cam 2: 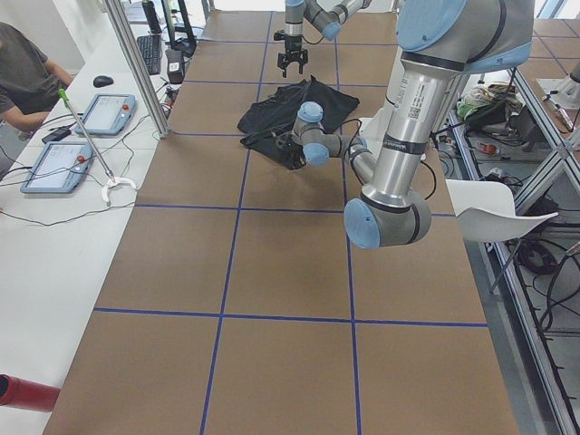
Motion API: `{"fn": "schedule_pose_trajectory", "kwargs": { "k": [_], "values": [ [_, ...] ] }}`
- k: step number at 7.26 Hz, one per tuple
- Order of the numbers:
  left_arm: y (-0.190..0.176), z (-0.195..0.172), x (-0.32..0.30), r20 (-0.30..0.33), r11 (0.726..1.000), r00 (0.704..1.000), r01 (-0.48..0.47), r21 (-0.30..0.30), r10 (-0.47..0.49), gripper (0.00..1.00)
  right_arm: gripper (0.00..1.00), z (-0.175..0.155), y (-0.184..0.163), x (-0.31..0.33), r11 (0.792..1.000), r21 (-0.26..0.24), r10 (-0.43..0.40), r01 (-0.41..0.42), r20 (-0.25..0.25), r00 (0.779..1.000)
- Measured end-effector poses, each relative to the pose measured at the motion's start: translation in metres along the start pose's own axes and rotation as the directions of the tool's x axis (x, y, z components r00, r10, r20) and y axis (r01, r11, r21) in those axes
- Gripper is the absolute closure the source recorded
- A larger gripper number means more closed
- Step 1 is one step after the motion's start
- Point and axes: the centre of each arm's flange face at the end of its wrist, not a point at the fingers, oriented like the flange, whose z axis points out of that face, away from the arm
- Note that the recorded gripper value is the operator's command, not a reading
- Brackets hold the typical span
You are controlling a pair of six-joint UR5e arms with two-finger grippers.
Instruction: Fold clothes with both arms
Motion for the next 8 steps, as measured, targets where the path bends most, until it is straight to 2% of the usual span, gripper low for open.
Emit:
{"fn": "schedule_pose_trajectory", "kwargs": {
  "k": [2,3,8],
  "values": [
    [-0.001,0.002,-0.001,0.004,1.0,1.0,0.001,0.002,-0.001,0.74,0.0,0.0,0.0,0.0,1.0,0.001,0.001,-0.001,0.0,1.0],
    [-0.001,0.002,-0.001,0.004,1.0,1.0,0.005,0.002,-0.005,1.0,0.0,0.0,-0.001,0.0,1.0,0.001,0.001,-0.001,0.0,1.0],
    [-0.001,-0.006,0.01,-0.02,1.0,1.0,0.002,-0.001,-0.002,1.0,0.0,0.0,-0.002,0.0,1.0,0.007,0.002,-0.002,0.002,1.0]
  ]
}}
